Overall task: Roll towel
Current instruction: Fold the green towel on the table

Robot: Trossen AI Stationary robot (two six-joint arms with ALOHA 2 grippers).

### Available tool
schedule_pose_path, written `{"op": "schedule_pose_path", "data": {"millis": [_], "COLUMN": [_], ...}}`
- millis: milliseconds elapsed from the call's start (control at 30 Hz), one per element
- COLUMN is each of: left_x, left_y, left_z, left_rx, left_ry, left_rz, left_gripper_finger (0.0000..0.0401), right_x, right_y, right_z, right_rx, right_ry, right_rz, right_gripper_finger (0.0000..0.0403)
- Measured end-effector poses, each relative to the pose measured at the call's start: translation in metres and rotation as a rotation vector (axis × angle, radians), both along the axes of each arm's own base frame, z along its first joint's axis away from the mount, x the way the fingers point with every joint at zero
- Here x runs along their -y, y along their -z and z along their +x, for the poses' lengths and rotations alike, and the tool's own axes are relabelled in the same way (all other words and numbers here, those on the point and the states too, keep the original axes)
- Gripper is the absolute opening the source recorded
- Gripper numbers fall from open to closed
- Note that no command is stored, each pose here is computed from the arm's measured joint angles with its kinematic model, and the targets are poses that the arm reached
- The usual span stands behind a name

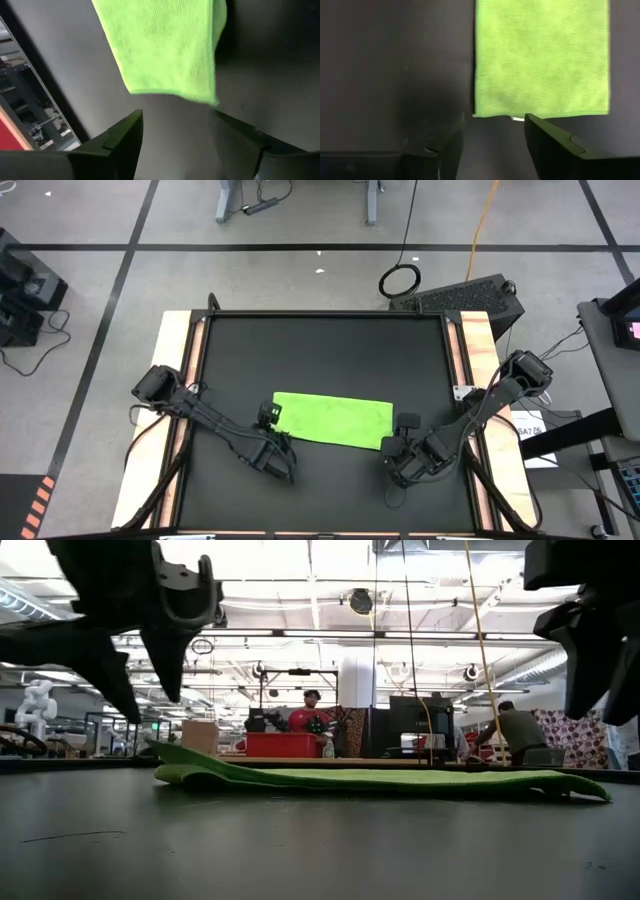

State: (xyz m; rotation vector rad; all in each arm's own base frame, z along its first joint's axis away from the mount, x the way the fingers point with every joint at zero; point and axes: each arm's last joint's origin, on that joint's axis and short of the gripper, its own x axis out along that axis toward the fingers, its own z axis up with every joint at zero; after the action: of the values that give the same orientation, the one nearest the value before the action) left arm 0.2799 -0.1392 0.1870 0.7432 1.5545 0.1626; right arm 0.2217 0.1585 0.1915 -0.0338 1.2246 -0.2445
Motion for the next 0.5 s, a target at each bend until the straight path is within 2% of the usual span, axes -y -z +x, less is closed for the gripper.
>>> {"op": "schedule_pose_path", "data": {"millis": [267, 367, 500], "left_x": [0.006, 0.007, 0.009], "left_y": [0.000, 0.000, 0.002], "left_z": [-0.006, 0.000, 0.022], "left_rx": [-0.010, 0.059, 0.208], "left_ry": [-0.024, -0.015, 0.046], "left_rz": [-0.008, -0.012, -0.100], "left_gripper_finger": [0.0231, 0.0231, 0.0231], "right_x": [0.001, 0.002, 0.000], "right_y": [-0.001, -0.001, -0.002], "right_z": [0.001, 0.002, 0.008], "right_rx": [0.045, 0.060, 0.092], "right_ry": [0.002, -0.021, -0.078], "right_rz": [-0.057, -0.093, -0.091], "right_gripper_finger": [0.0192, 0.0189, 0.0184]}}
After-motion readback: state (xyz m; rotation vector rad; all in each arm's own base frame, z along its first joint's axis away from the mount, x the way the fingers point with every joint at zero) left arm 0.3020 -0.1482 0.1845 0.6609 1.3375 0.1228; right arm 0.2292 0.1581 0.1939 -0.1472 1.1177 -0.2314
